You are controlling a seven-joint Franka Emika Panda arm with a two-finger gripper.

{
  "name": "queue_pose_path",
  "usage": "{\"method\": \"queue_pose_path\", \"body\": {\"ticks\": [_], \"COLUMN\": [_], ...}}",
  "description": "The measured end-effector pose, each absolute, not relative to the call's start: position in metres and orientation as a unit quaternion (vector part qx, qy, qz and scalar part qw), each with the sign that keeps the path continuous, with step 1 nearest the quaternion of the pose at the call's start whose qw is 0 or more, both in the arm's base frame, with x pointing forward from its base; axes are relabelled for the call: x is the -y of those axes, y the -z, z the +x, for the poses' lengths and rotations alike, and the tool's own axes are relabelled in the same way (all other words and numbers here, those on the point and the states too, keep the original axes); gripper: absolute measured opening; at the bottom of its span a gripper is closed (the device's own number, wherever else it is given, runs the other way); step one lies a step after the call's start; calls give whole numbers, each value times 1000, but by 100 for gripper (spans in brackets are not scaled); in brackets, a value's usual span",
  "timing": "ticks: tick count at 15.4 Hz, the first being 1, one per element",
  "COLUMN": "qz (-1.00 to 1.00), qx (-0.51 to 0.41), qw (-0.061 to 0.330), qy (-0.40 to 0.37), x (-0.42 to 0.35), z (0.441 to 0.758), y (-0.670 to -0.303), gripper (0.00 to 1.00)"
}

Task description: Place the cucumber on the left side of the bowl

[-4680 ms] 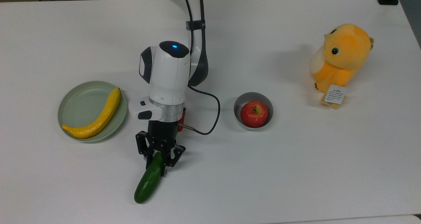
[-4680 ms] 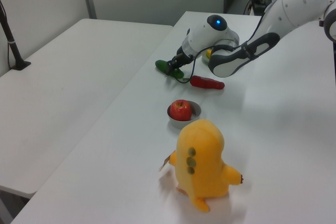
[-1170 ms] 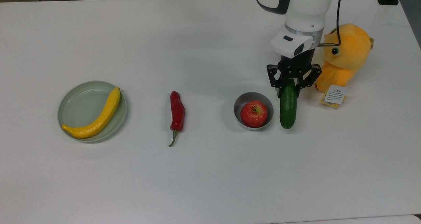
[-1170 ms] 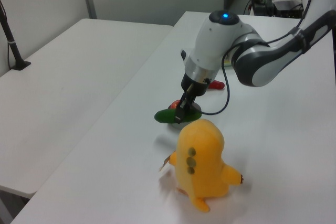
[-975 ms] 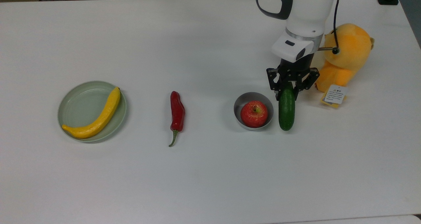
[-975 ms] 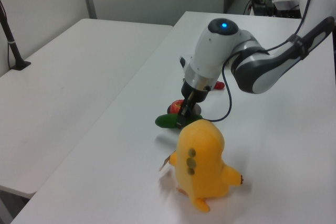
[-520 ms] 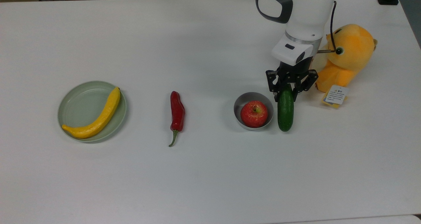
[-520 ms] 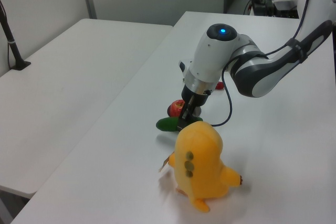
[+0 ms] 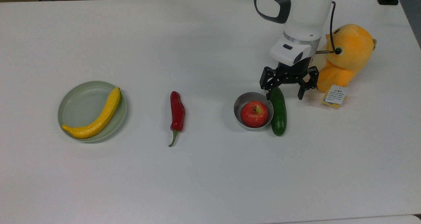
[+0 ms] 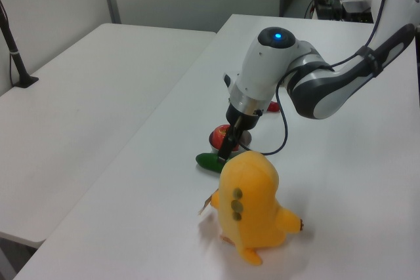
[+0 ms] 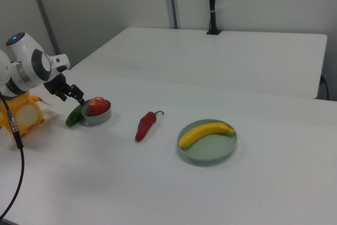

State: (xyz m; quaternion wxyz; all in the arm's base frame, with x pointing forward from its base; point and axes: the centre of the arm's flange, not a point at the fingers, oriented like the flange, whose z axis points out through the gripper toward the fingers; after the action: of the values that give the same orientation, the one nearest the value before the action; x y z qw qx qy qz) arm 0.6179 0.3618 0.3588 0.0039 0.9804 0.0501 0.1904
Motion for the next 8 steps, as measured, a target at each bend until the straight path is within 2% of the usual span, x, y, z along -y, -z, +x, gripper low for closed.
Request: {"method": "queue_pose_path", "body": {"ticks": [8], "qz": [975], "qx": [1], "qw": [3], "qy": [-222], "x": [-324], "z": [633], "y": [-426], "gripper": [100]}}
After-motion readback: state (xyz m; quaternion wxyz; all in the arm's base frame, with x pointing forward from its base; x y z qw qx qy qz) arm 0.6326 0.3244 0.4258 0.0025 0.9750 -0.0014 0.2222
